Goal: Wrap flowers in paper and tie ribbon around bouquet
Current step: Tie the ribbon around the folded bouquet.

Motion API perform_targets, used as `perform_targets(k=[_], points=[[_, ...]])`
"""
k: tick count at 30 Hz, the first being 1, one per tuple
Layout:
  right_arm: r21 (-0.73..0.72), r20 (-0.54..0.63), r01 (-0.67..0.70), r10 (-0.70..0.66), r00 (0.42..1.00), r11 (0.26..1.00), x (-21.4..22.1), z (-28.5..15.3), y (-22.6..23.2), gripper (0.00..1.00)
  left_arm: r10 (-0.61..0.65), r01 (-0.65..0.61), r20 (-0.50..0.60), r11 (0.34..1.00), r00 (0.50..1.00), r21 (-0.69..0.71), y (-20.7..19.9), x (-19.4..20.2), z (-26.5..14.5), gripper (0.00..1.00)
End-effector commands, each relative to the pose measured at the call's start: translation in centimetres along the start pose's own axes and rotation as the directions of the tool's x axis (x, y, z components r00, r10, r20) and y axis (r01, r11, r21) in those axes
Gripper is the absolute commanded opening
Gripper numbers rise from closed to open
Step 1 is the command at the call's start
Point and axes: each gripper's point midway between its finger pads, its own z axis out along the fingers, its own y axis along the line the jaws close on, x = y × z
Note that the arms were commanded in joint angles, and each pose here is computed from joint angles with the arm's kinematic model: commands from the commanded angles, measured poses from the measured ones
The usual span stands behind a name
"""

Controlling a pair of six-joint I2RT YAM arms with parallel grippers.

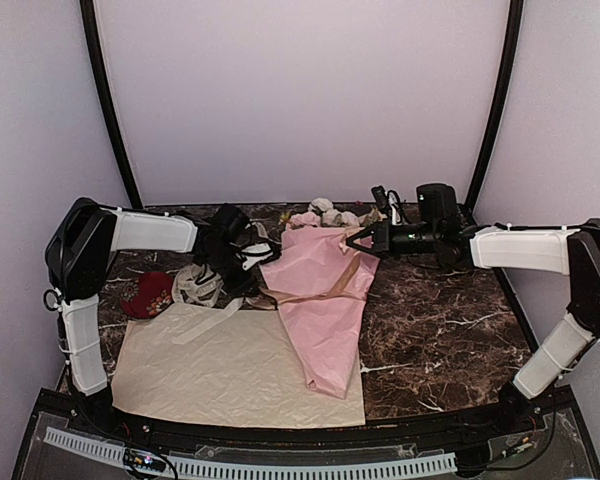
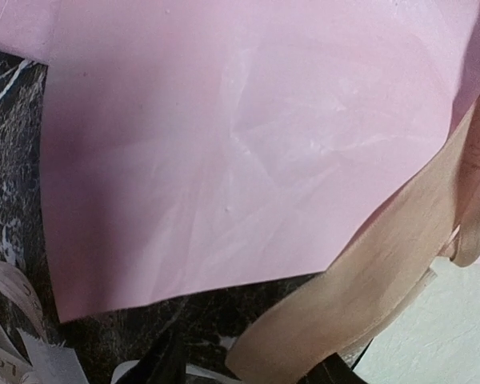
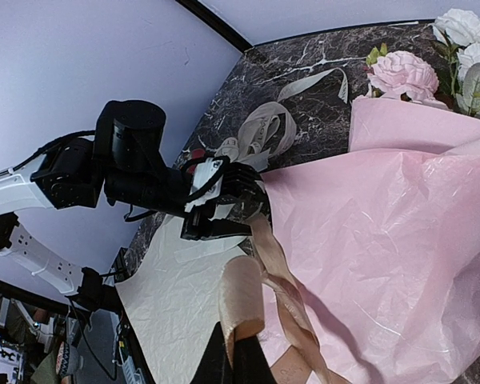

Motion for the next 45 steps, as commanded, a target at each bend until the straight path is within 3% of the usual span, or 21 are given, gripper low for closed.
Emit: perform_targets(k=[1, 3, 6, 9, 13, 20, 27, 31, 35, 45], points=[[-0.023, 0.019, 0.032, -0.032, 0.999, 0.999, -0.7, -0.2, 0.8, 0.00, 0.001, -0.007, 0.127, 0.999, 0.992, 0.054, -0.9, -3.0, -1.8, 0.50], [-0.023, 0.017, 0.029, -0.029, 0.999, 0.999, -0.6, -0.2, 0.8, 0.00, 0.030, -0.041, 0.168, 0.997, 0.985, 0.060, -1.5, -3.6, -2.6, 0.57], [-0.025, 0.011, 0.026, -0.026, 1.000, 0.999, -0.4, -0.2, 0.8, 0.00, 0.078, -0.085, 0.199, 0.996, 0.977, 0.027, -1.7, -3.8, -3.4, 0.58], [-0.029, 0.005, 0.023, -0.023, 1.000, 0.999, -0.2, -0.2, 0.8, 0.00, 0.143, -0.138, 0.173, 0.990, 0.975, -0.041, -1.2, -3.3, -3.0, 0.50], [-0.041, 0.004, 0.022, -0.022, 1.000, 0.999, -0.3, -0.2, 1.0, 0.00, 0.162, -0.160, 0.048, 0.986, 0.986, -0.051, -0.7, -1.4, -1.6, 0.35], [-0.021, 0.009, 0.029, -0.028, 1.000, 0.999, -0.5, -0.4, 0.9, 0.00, 0.153, -0.156, -0.074, 0.987, 0.985, -0.030, -0.7, 1.3, 0.3, 0.31], [0.083, 0.061, 0.037, -0.042, 0.997, 0.996, -2.1, -1.8, -0.5, 0.00, 0.115, -0.117, -0.059, 0.993, 0.992, -0.031, -0.6, 0.8, -0.5, 0.01], [0.138, 0.125, 0.018, -0.035, 0.992, 0.990, -3.7, -4.0, -1.7, 0.00, 0.079, -0.082, -0.051, 0.995, 0.996, -0.057, 0.0, 0.5, -1.3, 0.00], [0.190, 0.118, 0.031, -0.054, 0.992, 0.981, -4.3, -4.8, -2.5, 0.00, 0.072, -0.071, 0.018, 0.997, 0.997, -0.041, -0.3, -0.9, -3.0, 0.00], [0.067, 0.086, 0.110, -0.116, 0.990, 0.992, -5.3, -1.5, 1.6, 0.00, 0.039, -0.064, 0.332, 0.996, 0.942, 0.065, -2.7, -7.2, -9.2, 0.00]])
